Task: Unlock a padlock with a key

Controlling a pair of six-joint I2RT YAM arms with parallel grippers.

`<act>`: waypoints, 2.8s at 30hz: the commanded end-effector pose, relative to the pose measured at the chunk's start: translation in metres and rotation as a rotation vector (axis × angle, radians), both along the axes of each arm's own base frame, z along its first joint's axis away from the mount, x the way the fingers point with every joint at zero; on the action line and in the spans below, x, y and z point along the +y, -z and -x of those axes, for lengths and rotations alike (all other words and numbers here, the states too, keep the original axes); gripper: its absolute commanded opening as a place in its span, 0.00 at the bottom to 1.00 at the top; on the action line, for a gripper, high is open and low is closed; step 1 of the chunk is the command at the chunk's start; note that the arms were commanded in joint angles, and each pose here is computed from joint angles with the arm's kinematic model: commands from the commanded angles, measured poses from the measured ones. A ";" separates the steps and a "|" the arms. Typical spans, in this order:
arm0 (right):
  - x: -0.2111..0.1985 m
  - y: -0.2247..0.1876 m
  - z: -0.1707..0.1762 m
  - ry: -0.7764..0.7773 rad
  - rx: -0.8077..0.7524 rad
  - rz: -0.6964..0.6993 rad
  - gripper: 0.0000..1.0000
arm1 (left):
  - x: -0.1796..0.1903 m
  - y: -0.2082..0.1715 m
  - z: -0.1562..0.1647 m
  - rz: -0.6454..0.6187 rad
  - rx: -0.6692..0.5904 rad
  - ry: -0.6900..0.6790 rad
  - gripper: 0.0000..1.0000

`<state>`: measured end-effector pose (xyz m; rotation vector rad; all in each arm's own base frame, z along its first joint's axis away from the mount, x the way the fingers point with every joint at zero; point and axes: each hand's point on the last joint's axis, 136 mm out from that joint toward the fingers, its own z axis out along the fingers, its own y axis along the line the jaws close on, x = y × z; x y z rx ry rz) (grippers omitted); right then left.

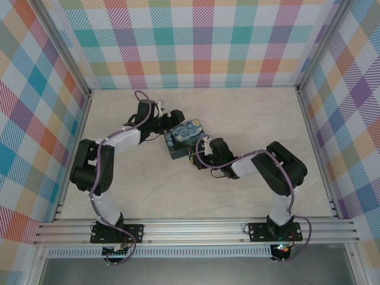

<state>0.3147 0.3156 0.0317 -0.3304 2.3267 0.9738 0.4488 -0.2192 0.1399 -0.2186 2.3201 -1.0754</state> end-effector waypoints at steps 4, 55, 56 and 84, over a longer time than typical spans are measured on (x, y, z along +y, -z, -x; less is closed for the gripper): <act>-0.013 -0.001 -0.001 0.080 0.024 0.033 0.07 | 0.010 0.022 0.026 -0.039 0.087 -0.017 0.92; -0.016 -0.005 0.003 0.078 0.036 0.019 0.08 | -0.057 0.012 0.095 -0.024 0.081 0.105 0.87; -0.016 -0.005 0.003 0.079 0.038 0.020 0.08 | -0.056 0.015 0.096 -0.029 0.085 0.104 0.87; -0.004 -0.029 -0.013 0.214 0.185 -0.165 0.08 | -0.038 0.052 0.126 -0.059 0.162 0.081 0.87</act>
